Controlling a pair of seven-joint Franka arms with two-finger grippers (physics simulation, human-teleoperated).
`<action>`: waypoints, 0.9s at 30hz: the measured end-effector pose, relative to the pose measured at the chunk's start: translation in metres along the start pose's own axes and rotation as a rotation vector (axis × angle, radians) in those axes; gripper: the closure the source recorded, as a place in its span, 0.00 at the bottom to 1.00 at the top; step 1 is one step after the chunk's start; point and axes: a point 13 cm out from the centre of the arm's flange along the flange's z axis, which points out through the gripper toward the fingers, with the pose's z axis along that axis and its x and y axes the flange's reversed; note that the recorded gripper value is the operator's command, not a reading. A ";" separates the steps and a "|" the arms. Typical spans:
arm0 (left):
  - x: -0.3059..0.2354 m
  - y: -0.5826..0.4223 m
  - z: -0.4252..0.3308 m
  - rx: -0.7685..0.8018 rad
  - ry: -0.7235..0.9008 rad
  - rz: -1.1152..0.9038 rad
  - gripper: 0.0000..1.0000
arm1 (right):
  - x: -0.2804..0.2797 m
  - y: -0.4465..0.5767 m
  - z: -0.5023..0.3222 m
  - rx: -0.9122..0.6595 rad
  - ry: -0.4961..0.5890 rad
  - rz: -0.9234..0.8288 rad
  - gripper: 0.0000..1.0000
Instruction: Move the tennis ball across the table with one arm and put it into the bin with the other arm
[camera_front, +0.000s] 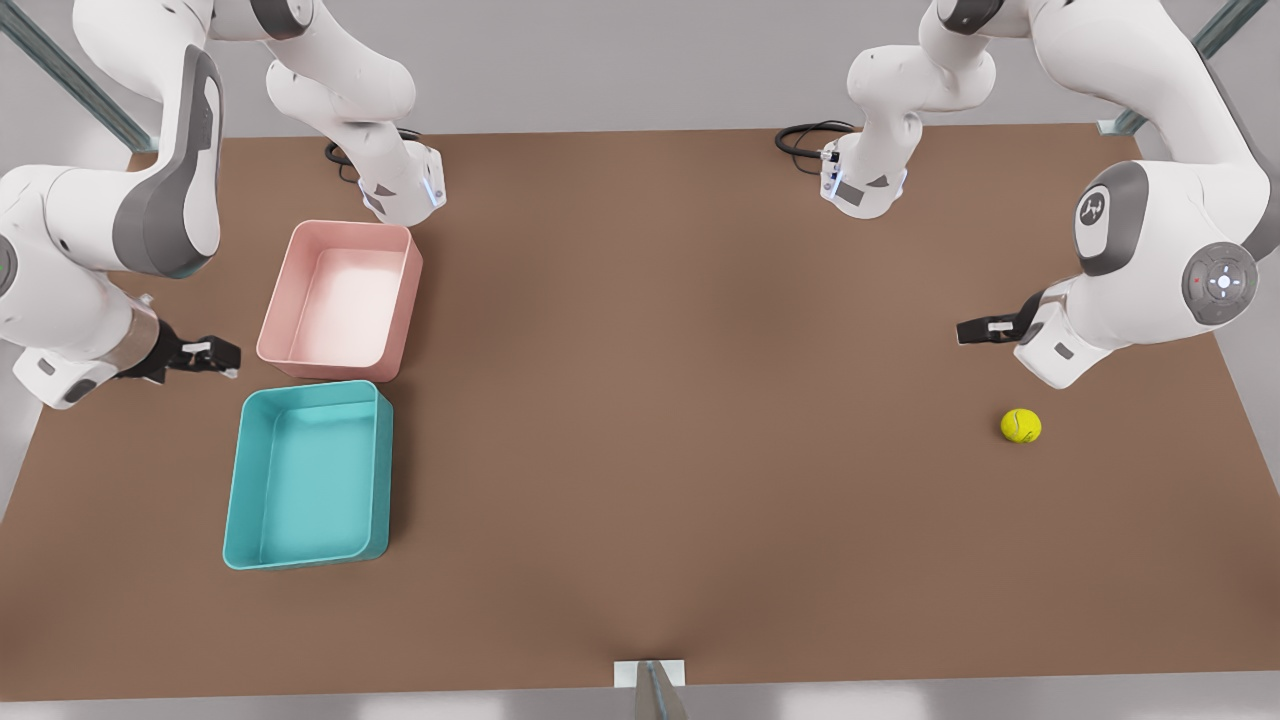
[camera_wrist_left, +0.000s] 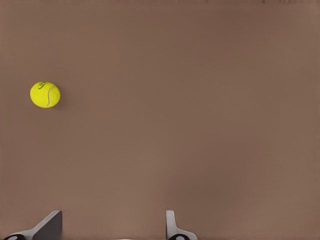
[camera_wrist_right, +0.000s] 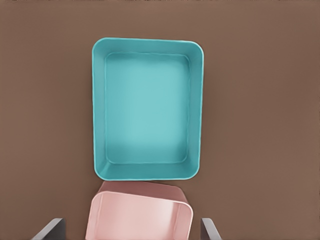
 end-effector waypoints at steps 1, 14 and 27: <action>0.000 -0.001 0.000 0.000 0.000 -0.001 0.00 | -0.001 -0.001 0.000 0.002 -0.003 -0.001 0.00; -0.116 0.212 0.132 -0.034 -0.025 0.270 0.79 | -0.020 -0.005 0.024 -0.014 0.002 -0.004 0.00; -0.130 0.321 0.304 -0.053 -0.031 1.114 0.79 | -0.031 -0.003 0.030 -0.027 -0.009 -0.014 0.00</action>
